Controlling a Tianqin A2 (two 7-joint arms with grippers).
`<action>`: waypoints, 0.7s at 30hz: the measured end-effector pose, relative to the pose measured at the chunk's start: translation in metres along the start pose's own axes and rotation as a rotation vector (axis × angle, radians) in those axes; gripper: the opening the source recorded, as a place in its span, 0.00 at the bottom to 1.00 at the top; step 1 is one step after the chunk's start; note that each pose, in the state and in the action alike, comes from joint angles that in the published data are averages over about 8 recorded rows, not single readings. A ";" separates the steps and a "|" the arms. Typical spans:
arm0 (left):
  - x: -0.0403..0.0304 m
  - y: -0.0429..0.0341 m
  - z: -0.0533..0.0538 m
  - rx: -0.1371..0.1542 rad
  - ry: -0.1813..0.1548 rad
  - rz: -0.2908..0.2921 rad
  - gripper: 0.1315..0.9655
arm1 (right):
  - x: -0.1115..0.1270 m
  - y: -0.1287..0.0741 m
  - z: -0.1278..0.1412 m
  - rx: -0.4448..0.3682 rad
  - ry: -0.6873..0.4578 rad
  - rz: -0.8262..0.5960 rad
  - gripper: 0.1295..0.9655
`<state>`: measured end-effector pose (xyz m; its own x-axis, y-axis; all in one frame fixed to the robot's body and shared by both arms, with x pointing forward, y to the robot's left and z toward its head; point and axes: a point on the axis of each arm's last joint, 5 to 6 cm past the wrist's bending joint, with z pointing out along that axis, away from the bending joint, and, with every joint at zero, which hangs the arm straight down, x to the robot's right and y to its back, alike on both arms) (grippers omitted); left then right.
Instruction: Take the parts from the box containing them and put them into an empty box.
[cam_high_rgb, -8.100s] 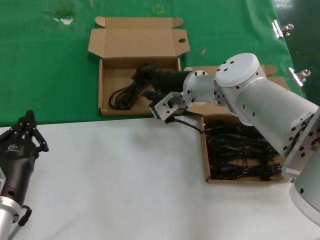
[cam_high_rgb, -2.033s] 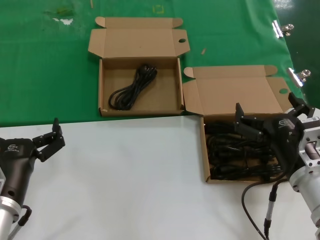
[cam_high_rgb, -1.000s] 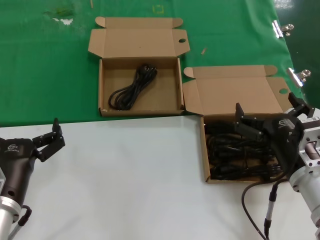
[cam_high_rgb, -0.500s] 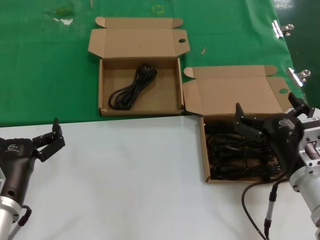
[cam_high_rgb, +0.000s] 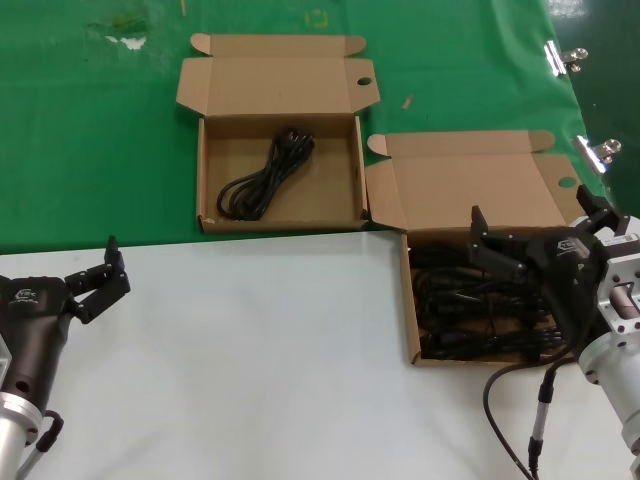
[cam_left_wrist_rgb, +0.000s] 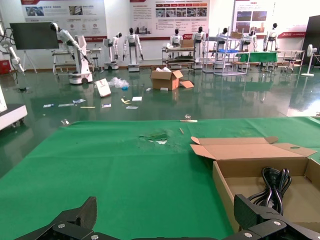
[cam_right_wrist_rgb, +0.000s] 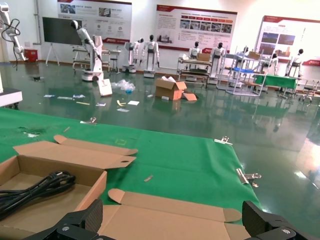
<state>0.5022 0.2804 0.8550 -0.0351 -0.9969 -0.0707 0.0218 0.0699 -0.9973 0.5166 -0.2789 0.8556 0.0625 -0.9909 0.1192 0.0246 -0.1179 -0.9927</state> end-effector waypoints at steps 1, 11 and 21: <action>0.0000 0.0000 0.000 0.000 0.000 0.000 1.00 | 0.000 0.000 0.000 0.000 0.000 0.000 1.00; 0.0000 0.0000 0.000 0.000 0.000 0.000 1.00 | 0.000 0.000 0.000 0.000 0.000 0.000 1.00; 0.0000 0.0000 0.000 0.000 0.000 0.000 1.00 | 0.000 0.000 0.000 0.000 0.000 0.000 1.00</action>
<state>0.5022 0.2804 0.8550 -0.0351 -0.9969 -0.0707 0.0218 0.0699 -0.9973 0.5166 -0.2789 0.8556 0.0625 -0.9909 0.1193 0.0246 -0.1179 -0.9927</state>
